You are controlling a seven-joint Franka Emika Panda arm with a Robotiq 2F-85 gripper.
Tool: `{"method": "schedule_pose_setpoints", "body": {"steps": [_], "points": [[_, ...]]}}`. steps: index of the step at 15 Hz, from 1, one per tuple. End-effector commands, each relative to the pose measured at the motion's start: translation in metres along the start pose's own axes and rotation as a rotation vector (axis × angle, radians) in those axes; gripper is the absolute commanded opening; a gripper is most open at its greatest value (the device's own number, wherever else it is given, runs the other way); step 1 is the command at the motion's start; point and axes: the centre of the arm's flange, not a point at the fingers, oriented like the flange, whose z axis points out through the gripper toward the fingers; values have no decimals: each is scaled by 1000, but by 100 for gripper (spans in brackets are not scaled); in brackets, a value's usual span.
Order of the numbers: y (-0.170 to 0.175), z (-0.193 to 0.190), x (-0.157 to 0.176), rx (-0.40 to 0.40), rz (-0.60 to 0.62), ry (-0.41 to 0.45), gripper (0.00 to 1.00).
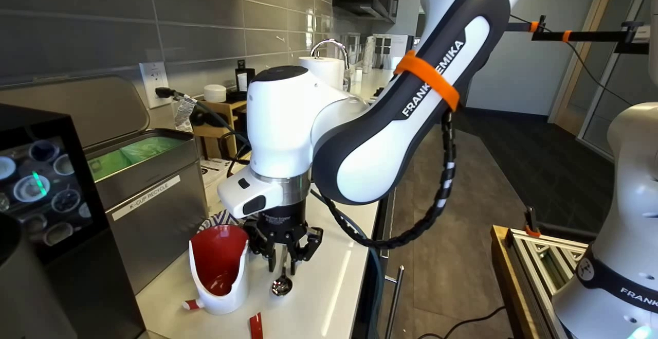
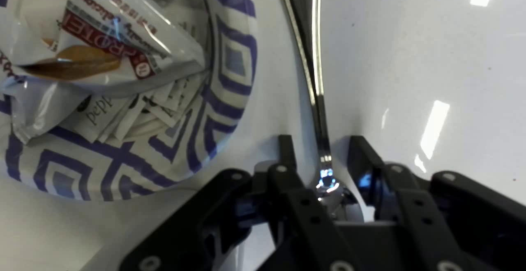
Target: Put the spoon in the cup
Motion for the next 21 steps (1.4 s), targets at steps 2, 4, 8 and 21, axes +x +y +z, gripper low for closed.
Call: {"method": "schedule_pose_setpoints", "body": {"steps": [2, 4, 8, 21], "points": [[6, 11, 0, 54, -2, -28, 7], [3, 7, -1, 58, 3, -35, 0], [-21, -20, -7, 46, 17, -4, 2], [-79, -131, -93, -234, 319, 481, 2]]}}
